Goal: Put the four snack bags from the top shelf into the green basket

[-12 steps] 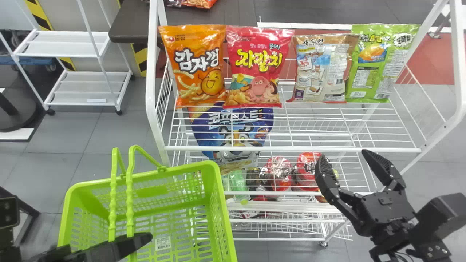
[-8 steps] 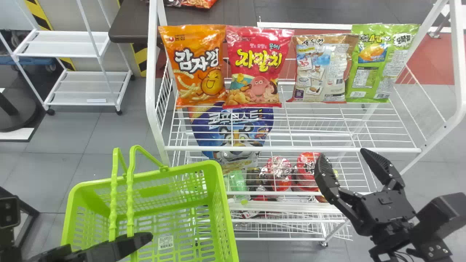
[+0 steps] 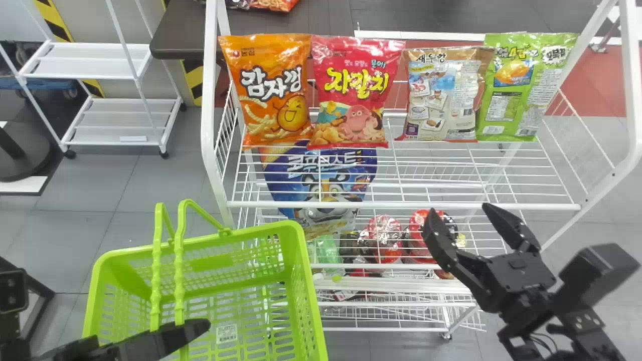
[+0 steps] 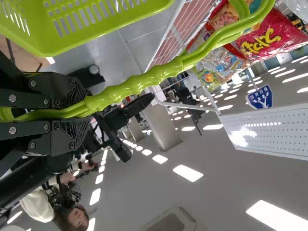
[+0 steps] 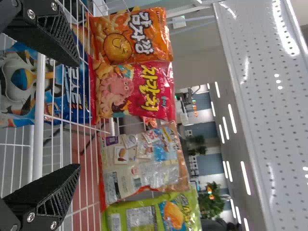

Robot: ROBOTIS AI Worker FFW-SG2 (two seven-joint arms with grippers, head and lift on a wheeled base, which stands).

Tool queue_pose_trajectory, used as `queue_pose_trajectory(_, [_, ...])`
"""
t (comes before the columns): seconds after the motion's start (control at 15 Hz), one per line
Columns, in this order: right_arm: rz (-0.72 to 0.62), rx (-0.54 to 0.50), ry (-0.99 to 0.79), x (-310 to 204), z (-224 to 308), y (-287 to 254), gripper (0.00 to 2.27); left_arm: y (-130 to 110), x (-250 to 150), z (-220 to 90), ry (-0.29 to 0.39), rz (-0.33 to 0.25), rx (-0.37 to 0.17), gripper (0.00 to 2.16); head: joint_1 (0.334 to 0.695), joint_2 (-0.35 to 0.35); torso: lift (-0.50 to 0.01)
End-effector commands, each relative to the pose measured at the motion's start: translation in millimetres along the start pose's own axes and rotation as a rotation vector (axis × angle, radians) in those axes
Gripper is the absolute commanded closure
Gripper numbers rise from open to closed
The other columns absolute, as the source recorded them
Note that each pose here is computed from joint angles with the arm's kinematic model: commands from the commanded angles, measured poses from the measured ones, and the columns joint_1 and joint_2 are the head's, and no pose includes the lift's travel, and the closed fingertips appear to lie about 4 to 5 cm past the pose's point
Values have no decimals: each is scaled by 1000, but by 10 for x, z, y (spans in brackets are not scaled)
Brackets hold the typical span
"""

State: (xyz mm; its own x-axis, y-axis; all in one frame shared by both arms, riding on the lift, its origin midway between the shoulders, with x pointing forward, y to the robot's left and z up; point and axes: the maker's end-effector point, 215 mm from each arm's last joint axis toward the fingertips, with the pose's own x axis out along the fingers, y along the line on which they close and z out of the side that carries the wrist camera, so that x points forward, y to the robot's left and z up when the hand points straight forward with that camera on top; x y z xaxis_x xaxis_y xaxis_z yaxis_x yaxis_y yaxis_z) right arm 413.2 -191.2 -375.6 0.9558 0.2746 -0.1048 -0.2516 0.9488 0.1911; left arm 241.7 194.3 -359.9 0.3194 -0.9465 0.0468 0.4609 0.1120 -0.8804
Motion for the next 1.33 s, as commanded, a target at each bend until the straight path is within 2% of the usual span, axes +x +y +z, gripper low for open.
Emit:
queue_pose_trajectory(0.0, [39, 23, 2, 261, 41, 158, 53, -19, -6, -9, 1, -9, -1, 2148, 695, 0, 0])
queue_pose_trajectory(0.33, [193, 61, -1, 1002, 180, 764, 56, -3, -1, -43, 3, -10, -13, 2148, 695, 85, 0])
queue_pose_trajectory(0.47, [267, 102, 5, 1354, 229, 1068, 63, 12, 4, -68, 5, -11, -21, 2148, 695, 147, 0])
queue_pose_trajectory(0.53, [301, 92, 7, 1537, 267, 1221, 70, 21, -8, -79, 5, -10, -26, 2148, 695, 147, 0])
queue_pose_trajectory(0.6, [331, 77, 10, 1705, 308, 1370, 73, 20, -17, -78, 10, -7, -22, 2148, 695, 188, 0])
queue_pose_trajectory(0.93, [419, 6, 61, 2423, 392, 1865, 70, 31, -33, -107, 14, -3, -27, 2148, 695, 281, 0])
queue_pose_trajectory(1.27, [439, -100, 124, 2873, 372, 1948, 76, 45, -42, -108, 16, -2, -27, 2148, 695, 321, 0])
